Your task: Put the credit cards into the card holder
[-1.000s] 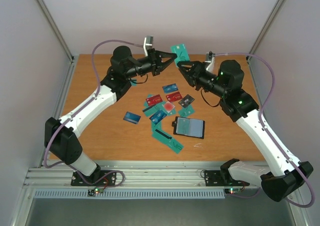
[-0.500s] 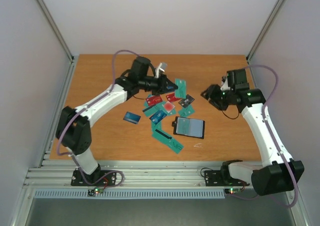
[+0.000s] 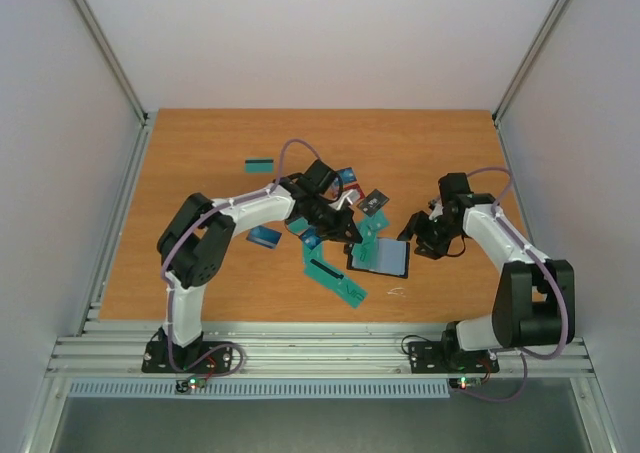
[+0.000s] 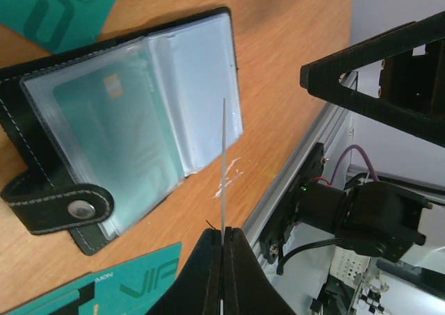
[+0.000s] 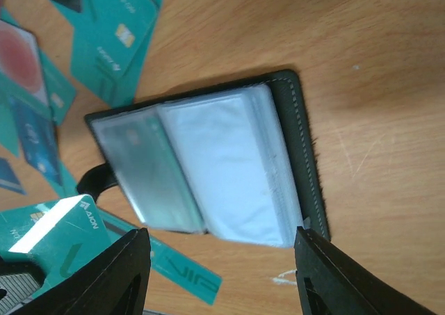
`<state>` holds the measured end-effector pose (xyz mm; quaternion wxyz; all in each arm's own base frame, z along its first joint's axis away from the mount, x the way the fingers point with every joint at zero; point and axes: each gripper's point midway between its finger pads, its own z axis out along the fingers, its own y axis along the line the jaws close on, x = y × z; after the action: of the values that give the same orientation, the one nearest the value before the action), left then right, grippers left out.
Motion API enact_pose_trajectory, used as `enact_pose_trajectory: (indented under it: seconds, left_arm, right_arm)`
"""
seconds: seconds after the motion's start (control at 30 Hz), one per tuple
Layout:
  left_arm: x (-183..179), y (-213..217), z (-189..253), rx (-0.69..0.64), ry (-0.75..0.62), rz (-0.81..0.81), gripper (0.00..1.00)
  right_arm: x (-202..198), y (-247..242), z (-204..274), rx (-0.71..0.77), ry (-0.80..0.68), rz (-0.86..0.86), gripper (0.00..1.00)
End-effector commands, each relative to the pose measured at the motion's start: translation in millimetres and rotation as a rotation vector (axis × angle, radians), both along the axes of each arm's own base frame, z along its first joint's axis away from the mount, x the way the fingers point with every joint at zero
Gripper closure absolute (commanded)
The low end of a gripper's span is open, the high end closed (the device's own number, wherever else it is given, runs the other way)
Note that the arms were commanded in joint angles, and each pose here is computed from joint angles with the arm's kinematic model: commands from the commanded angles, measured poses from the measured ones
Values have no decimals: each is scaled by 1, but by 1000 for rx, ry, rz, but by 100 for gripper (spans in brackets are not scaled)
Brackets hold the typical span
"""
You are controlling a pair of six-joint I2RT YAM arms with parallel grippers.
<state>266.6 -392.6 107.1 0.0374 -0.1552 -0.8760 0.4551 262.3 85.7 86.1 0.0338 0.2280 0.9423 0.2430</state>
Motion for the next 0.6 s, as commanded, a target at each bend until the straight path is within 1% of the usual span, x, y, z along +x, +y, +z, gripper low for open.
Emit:
enact_pose_trajectory:
  seconds: [0.0, 0.27, 0.57]
  left_arm:
    - [-1, -11, -11, -29, 7, -59, 100]
    - [-2, -23, -31, -32, 62, -92, 100]
    - [1, -27, -46, 0, 73, -100, 100]
  right_arm:
    - [5, -3, -22, 2, 6, 34, 41]
    - [6, -2, -43, 20, 42, 34, 42]
    - [4, -2, -50, 24, 59, 31, 42]
